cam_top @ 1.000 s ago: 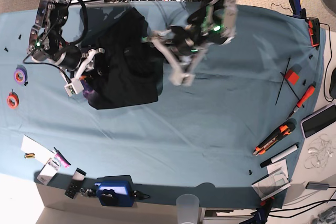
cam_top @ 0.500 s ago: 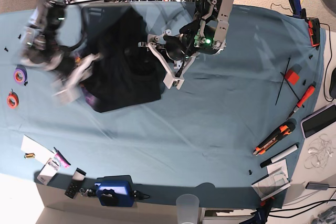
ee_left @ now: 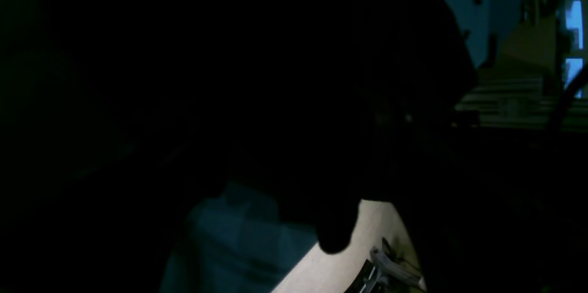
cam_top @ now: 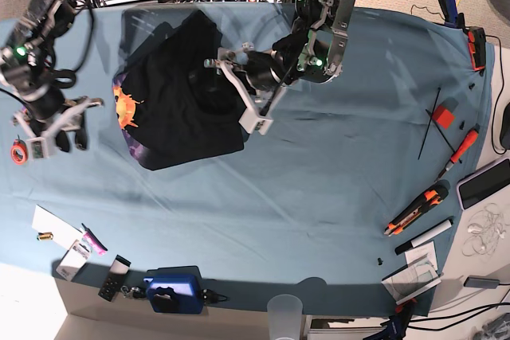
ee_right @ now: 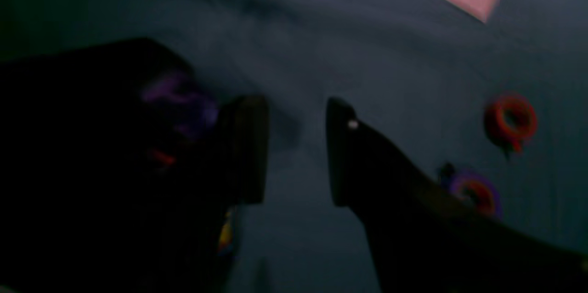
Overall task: Layout the t-shirt on the table in an organized manner, then fold the t-shirt properly
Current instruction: 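Grasp the shirt edges with both grippers and flip the fold over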
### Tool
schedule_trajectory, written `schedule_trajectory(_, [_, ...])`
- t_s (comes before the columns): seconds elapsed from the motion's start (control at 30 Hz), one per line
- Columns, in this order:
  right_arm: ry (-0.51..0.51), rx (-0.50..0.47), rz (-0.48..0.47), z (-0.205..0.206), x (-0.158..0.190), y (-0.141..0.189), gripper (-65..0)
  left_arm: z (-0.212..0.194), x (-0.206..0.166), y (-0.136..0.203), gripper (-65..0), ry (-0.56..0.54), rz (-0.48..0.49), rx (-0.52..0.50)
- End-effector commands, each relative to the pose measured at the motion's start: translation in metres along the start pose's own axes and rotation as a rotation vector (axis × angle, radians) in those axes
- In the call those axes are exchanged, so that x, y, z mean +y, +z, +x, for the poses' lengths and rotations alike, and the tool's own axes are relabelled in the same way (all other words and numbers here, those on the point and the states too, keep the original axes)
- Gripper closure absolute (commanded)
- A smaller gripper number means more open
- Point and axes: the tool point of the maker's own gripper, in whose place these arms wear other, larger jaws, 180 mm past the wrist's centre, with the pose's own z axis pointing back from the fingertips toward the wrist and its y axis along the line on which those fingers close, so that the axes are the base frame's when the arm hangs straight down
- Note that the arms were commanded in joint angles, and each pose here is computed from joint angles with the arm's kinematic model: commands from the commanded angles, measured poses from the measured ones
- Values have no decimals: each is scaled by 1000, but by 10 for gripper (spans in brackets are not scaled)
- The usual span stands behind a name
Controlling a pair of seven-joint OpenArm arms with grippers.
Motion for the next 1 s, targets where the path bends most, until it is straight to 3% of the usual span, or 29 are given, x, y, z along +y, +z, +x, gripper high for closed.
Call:
schedule_trajectory(0.0, [4,-21,-25,7,-8,-2,-209,14,-17,-1,-384,-5,-45,-46])
schedule_trajectory(0.2, [-10,126,56,-38,18,-32,-209,20,-16,0,-384,-3,-45,-84])
schedule_trajectory(0.33, [16,153,111,-42,45,-40,-209,21,-16,0,-379,1,-43,-87])
schedule_trajectory(0.63, [98,224,239,-54,102,-48,-209,-14,-9,-23,-301,114,-98,15])
schedule_trajectory(0.73, [87,224,265,-55,116,-48,-209,-14,-6,-26,-276,128,-96,-1])
schedule_trajectory(0.87, [63,227,290,-57,129,-48,-209,-1,-10,-25,-204,126,-117,-34])
schedule_trajectory(0.97, [61,224,293,-57,130,-49,-209,13,-12,-25,-56,94,-119,-47])
